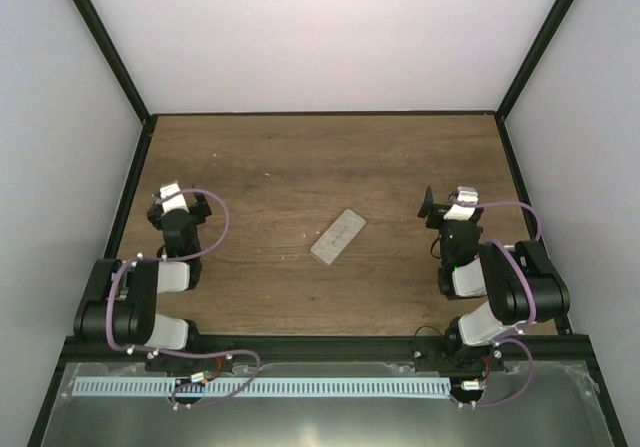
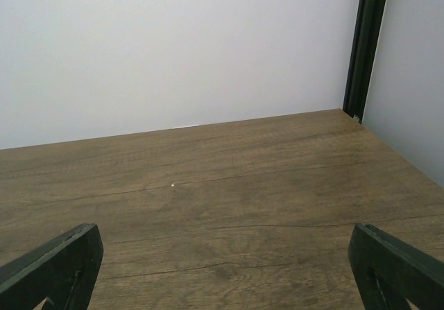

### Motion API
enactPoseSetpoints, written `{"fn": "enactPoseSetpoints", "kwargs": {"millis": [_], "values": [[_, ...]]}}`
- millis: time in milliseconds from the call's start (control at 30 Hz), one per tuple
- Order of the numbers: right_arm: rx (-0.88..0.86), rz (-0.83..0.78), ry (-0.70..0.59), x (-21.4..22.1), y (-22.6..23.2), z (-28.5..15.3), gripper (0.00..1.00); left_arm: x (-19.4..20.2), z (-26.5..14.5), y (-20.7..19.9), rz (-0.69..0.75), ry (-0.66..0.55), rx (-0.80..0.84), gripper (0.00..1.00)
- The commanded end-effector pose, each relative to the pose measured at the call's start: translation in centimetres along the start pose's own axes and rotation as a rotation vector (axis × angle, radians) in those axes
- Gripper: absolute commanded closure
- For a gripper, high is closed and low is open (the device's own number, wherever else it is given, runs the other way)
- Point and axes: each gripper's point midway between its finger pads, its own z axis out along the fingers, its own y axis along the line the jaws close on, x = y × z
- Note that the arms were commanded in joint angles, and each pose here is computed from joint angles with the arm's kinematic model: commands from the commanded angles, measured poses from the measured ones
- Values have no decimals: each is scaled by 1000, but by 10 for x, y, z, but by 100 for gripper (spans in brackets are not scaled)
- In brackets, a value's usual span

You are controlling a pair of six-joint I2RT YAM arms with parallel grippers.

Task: Organize the sunglasses
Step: Reset both arms

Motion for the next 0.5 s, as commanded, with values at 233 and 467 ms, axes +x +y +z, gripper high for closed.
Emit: {"fn": "enactPoseSetpoints", "kwargs": {"millis": [233,467], "values": [[30,13,9,-5,-5,14,0,1,12,-40,50,-37,260,5],[31,11,17,-3,-5,15,0,1,12,-42,61,-37,253,0]]}}
